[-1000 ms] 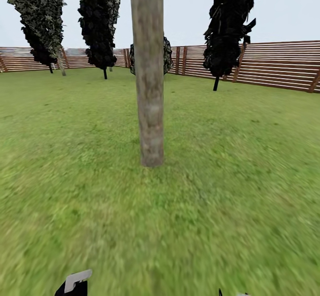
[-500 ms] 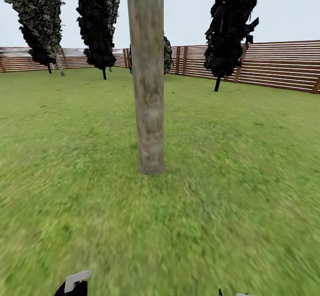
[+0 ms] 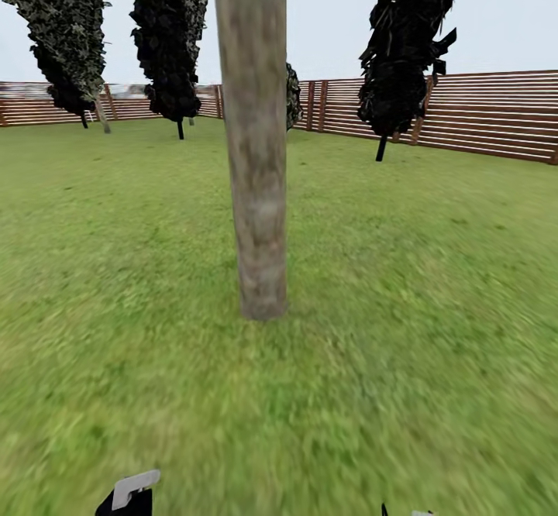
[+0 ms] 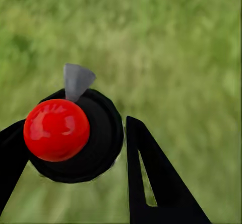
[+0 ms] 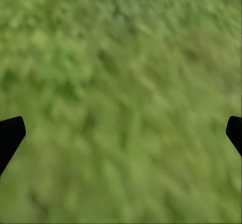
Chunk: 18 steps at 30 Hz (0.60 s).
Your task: In the garden, pick up the pesticide atomizer on the floor and spray pesticide onto both trees until each tree trunk is fully covered.
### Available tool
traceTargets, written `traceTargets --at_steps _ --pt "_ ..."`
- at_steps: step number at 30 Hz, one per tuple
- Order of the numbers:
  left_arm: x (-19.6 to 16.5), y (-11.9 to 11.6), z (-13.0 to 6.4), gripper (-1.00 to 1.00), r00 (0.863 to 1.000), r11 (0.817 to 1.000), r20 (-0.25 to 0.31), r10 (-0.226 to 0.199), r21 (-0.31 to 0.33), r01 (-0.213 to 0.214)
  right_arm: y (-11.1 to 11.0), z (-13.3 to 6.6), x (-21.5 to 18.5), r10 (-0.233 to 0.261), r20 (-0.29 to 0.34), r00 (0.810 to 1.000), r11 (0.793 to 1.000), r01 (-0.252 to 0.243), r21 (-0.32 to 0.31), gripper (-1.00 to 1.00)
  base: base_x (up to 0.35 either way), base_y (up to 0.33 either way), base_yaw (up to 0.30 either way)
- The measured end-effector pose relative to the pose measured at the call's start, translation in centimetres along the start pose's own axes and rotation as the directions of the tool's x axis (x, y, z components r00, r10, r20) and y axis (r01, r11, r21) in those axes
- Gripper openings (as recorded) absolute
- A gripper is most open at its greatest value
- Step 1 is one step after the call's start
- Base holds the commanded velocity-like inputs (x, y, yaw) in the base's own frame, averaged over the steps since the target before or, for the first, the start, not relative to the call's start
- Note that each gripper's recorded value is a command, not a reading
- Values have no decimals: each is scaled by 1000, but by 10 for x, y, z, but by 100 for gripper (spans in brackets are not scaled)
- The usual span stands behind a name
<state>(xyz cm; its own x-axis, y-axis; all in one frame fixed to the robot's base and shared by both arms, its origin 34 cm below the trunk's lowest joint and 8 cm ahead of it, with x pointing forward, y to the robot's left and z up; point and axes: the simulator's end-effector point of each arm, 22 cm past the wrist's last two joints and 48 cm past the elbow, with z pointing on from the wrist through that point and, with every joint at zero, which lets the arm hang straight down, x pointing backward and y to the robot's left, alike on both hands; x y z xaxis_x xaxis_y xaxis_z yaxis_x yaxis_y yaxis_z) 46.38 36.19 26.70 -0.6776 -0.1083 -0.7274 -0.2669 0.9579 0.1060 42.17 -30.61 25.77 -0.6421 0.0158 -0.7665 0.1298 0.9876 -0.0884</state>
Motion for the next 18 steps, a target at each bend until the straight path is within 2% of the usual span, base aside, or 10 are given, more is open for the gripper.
traceTargets --at_steps 18 --pt "0 1 0 -100 1000 1000 0 1 -2 -1 0 0 0 0 0 1000 1000 0 0 100 185 0 0"
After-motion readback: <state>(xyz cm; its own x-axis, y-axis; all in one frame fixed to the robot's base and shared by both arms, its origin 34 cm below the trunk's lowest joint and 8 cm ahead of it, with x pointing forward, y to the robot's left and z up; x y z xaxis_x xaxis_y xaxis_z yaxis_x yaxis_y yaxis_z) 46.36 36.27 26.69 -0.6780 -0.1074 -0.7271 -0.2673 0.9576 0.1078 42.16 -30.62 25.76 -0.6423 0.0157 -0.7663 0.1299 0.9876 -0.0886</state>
